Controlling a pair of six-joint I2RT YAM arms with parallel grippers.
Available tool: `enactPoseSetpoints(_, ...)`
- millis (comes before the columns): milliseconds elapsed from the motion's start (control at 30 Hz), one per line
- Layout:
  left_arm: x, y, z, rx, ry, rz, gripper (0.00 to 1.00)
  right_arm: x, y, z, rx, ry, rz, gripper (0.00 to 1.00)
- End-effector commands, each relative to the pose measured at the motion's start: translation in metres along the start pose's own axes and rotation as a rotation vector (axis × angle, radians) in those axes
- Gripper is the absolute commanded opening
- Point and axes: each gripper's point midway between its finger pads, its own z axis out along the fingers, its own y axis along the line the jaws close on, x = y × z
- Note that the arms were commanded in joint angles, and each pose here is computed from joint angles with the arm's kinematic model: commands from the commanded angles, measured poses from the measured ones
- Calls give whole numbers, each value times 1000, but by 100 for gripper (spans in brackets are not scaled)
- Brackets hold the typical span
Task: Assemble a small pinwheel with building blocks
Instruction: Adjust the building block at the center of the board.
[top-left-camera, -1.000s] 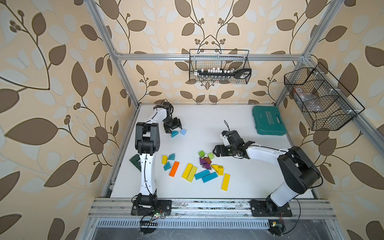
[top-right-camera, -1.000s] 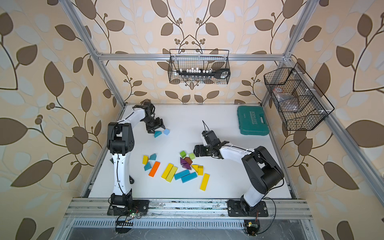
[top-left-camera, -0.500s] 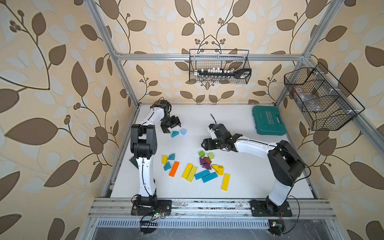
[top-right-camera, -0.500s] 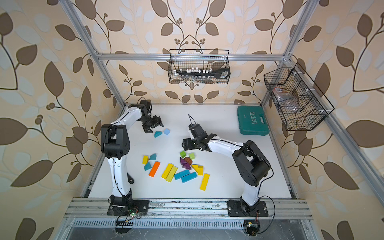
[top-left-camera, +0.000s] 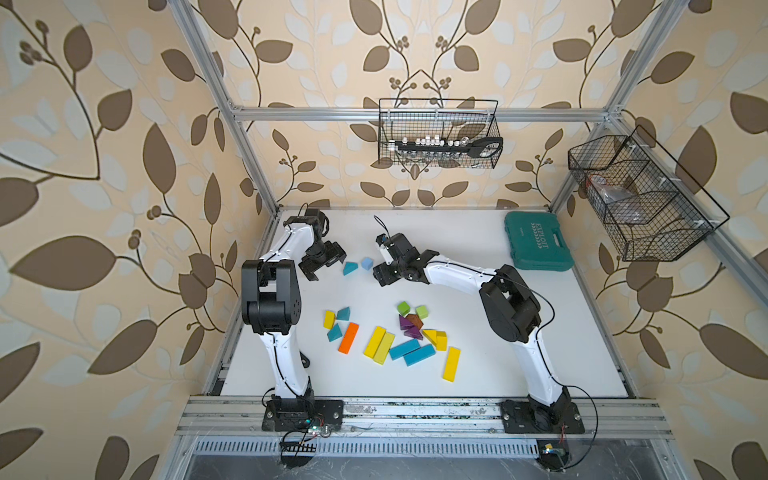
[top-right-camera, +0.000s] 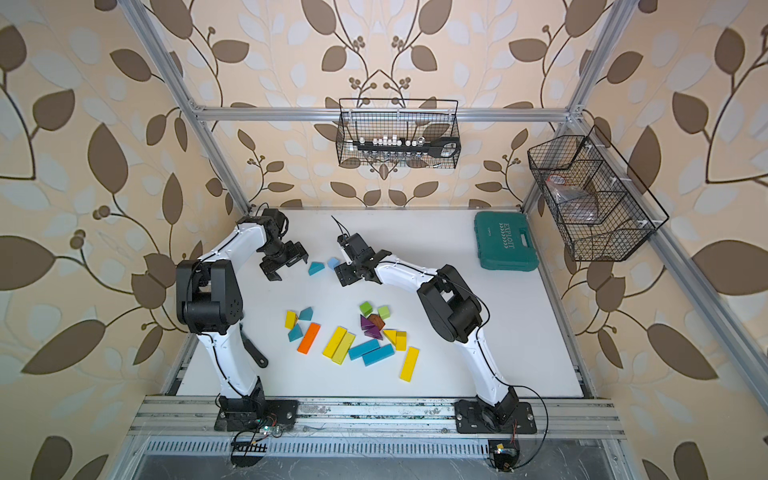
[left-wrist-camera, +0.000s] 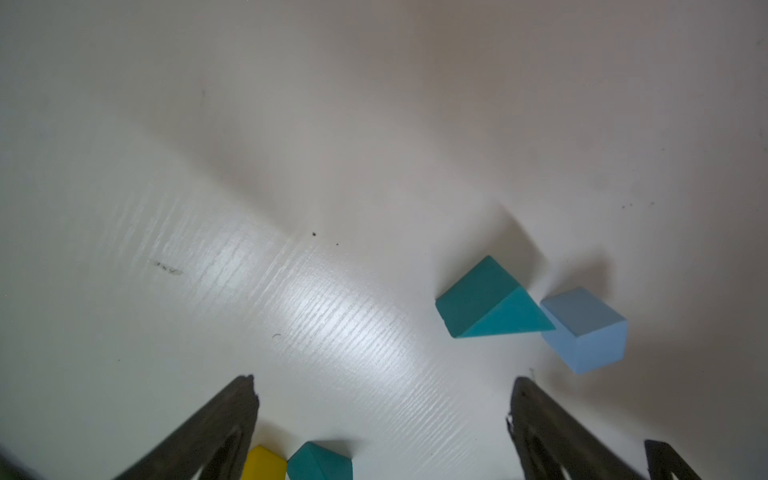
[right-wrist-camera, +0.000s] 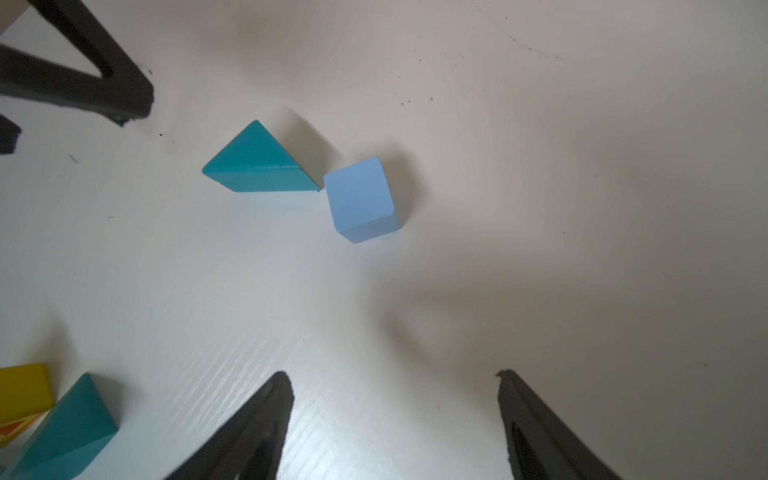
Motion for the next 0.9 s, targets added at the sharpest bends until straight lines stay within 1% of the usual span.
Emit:
enactPoseSetpoints(0, -6, 2, -22, 14, -55, -28, 99, -4, 4, 13, -11, 11, -120, 78)
enactPoseSetpoints(267, -5, 11, -27, 21, -55, -38, 99, -22, 6, 46, -36, 9, -151, 76)
enactPoseSetpoints(367, -4, 14, -26, 14, -52, -35, 99, -26, 7, 57, -59, 10, -168, 72)
enactPoseSetpoints(500, -5, 16, -26, 7, -52, -30, 99, -30, 12, 64, -87, 8, -205, 63)
enactPoseSetpoints(600, -6, 16, -25, 7, -52, -29, 99, -31, 15, 64, -112, 8, -228, 49)
enactPoseSetpoints(700, -6, 17, -24, 3, -49, -27, 99, -30, 17, 63, -144, 12, -230, 43)
enactPoseSetpoints(767, -6, 18, -24, 0, -50, -25, 99, -29, 18, 62, -159, 15, -231, 41)
enactPoseSetpoints(833, -6, 19, -24, -2, -51, -25, 99, -29, 21, 61, -175, 16, -235, 36)
enactPoseSetpoints(867, -6, 19, -24, -3, -52, -24, 99, -29, 22, 61, -180, 16, -237, 36)
